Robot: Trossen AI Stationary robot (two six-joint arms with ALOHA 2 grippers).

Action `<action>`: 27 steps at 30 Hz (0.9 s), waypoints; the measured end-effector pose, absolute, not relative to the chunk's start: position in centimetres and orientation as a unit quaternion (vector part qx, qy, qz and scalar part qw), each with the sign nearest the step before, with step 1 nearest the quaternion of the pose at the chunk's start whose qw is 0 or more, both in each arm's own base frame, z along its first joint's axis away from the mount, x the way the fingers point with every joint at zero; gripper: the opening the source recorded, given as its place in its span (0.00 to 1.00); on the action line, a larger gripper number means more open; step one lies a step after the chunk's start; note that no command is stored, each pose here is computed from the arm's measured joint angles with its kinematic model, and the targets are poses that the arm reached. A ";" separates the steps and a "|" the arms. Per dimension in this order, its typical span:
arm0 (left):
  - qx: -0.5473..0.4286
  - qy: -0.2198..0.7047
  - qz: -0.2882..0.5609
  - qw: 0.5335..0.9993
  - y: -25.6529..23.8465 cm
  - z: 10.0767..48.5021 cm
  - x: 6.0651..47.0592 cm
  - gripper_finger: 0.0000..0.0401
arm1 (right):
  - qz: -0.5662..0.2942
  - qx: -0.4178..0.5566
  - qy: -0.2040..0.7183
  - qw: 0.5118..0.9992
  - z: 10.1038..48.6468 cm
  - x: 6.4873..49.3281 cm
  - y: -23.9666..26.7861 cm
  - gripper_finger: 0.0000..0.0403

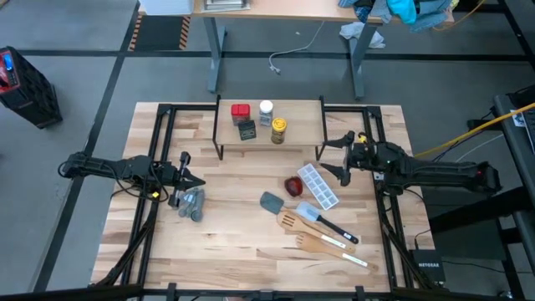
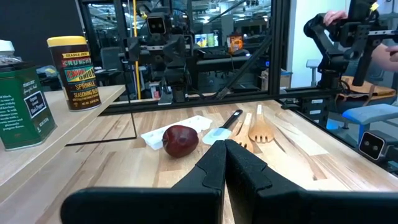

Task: Shelf spices
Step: Return to Home Position

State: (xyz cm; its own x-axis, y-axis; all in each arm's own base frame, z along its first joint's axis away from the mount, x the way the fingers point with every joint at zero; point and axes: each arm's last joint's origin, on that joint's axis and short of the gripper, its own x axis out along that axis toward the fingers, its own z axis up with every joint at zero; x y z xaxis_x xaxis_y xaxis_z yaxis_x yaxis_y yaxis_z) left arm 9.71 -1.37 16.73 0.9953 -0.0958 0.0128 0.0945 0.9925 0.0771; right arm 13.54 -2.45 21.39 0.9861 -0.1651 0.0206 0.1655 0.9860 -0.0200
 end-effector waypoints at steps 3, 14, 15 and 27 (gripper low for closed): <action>0.038 -0.008 -0.048 0.998 -1.4 16.7 9.7 0.00 | -0.083 -0.011 -0.015 0.996 20.8 12.9 -2.3 0.93; 0.038 -0.008 -0.048 0.998 -1.4 16.7 9.7 0.00 | -0.083 -0.016 -0.006 0.996 19.2 11.4 -2.1 0.93; 0.038 -0.008 -0.048 0.998 -1.4 16.7 9.7 0.00 | -0.083 -0.016 -0.007 0.996 18.9 11.3 -2.0 0.93; 0.038 -0.008 -0.048 0.998 -1.4 16.7 9.7 0.00 | -0.155 -0.016 0.050 0.987 16.0 10.3 -2.3 0.93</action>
